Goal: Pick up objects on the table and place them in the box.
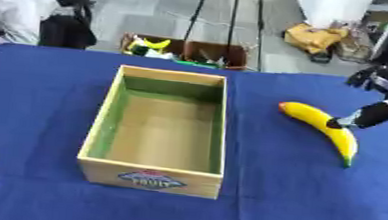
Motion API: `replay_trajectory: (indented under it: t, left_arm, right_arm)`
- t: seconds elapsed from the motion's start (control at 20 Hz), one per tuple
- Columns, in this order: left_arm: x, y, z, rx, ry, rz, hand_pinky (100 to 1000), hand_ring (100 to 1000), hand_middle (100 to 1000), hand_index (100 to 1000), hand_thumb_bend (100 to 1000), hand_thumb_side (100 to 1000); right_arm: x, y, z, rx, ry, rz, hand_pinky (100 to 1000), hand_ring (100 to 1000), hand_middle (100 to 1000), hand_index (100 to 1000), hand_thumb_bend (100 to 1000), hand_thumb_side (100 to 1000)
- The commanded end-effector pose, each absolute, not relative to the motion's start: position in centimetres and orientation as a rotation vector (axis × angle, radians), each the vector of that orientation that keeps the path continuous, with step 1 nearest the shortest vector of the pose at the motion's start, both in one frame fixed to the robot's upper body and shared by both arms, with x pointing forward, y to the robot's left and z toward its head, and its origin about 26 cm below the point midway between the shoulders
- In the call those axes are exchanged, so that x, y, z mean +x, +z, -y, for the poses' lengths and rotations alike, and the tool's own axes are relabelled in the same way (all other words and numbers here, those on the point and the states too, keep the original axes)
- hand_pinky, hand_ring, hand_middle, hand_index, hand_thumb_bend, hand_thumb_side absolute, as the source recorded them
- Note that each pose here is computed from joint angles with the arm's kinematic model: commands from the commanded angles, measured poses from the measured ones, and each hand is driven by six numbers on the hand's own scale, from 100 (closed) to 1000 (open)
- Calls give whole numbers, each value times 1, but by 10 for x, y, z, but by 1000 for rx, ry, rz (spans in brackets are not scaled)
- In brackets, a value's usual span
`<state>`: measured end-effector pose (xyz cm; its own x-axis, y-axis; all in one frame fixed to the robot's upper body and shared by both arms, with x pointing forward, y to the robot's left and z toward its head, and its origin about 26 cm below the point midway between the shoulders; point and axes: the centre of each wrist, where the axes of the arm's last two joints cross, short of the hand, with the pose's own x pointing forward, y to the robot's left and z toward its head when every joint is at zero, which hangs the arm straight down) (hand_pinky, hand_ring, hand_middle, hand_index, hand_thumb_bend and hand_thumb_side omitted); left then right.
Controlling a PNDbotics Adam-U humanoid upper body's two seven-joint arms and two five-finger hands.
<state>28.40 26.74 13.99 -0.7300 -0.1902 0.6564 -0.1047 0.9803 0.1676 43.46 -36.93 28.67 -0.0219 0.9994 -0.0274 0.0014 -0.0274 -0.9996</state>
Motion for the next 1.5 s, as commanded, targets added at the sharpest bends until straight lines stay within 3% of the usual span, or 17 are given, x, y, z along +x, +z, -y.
replay_trajectory:
  t: [0.05,0.45,0.65,0.9,1.5]
  left_arm:
    - [282,147,-270,223,-169,2416,322,523,540,691,100,988]
    - [283,148,-269,220,-169,2419,322,522,540,691,100,980]
    - [283,148,-269,217,-170,2420,321,522,539,691,100,988]
    - [283,148,-269,217,-170,2422,321,522,539,691,100,987]
    - [283,148,-268,218,-170,2420,321,521,539,691,100,981]
  right_arm:
    - [433,300,371,-1261,1233,1226,410,772,747,838,708,463]
    - [437,292,365,-1260,1205,1235,387,756,718,807,654,488]
    - [439,289,365,-1291,1188,1231,374,745,706,798,582,555]
    - [442,284,367,-1313,1160,1225,356,735,689,774,403,635]
    - [445,272,372,-1264,1170,1184,360,750,702,783,408,471]
